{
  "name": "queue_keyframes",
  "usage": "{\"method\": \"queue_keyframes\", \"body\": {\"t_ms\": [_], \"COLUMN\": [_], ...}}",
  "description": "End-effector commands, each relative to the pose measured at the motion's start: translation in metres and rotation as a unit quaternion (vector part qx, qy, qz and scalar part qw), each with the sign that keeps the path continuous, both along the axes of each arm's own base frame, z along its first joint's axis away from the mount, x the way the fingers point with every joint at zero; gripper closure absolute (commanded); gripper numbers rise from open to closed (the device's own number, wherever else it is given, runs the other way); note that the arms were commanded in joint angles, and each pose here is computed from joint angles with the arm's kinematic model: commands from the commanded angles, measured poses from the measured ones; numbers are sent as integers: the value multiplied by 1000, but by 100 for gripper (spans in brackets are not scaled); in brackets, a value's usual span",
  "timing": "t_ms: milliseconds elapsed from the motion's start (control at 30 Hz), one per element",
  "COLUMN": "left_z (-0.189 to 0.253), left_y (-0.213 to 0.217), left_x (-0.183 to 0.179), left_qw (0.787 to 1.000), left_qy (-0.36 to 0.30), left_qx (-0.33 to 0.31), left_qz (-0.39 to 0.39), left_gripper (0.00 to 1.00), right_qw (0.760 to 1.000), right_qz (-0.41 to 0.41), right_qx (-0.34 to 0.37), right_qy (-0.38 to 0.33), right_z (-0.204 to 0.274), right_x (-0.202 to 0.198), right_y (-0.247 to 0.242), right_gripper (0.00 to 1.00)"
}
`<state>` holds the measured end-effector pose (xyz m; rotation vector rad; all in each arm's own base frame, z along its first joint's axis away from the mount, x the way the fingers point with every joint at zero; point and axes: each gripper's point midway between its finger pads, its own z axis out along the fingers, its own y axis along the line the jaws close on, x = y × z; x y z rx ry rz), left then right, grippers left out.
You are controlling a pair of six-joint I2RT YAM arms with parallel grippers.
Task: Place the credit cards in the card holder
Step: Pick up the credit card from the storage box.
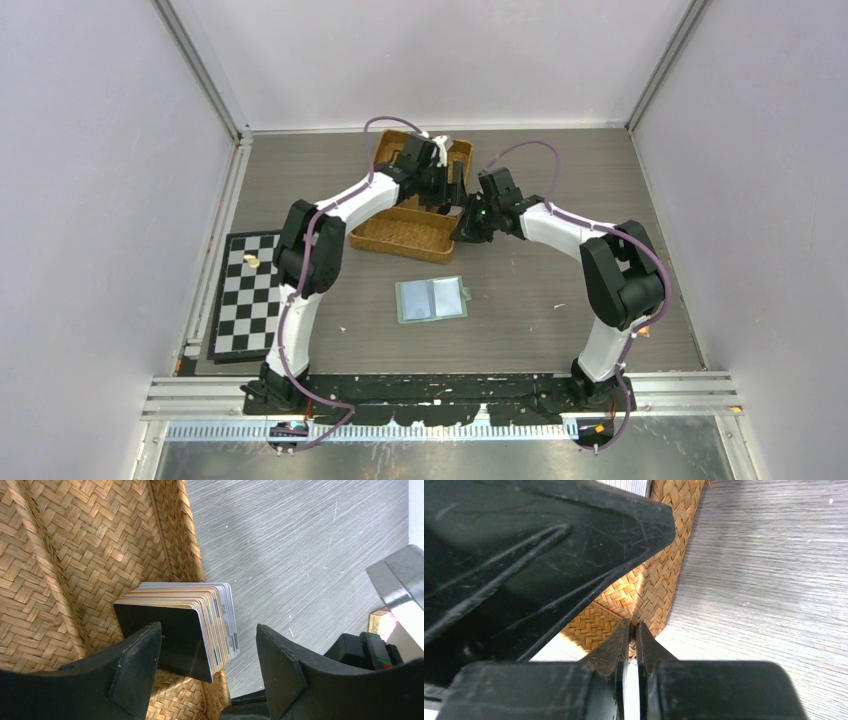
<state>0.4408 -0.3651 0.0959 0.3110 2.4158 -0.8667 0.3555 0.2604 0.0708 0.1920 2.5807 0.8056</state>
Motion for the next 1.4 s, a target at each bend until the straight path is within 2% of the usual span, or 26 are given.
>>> {"method": "queue_keyframes", "body": {"t_ms": [0,300,800,1133,1367], "left_z": [53,59,44,52,50], "left_y": [-22,-23,-15,4,30], "left_x": [-13,-16,-16,-10,-3], "left_qw": [997,996,998,998,995], "left_qy": [-27,-29,-18,-55,-76], "left_qx": [-67,-74,-47,-4,62], "left_qz": [-32,-36,-25,-3,30], "left_gripper": [30,34,74,92,100], "right_qw": [1000,1000,1000,1000,1000], "right_qz": [10,9,7,3,3], "right_qx": [0,1,1,-1,-4], "right_qy": [16,16,15,10,8], "right_z": [-10,-10,-9,-7,-8], "right_x": [-10,-10,-10,-9,-8], "right_y": [5,5,4,2,2], "right_gripper": [99,100,100,100,100]}}
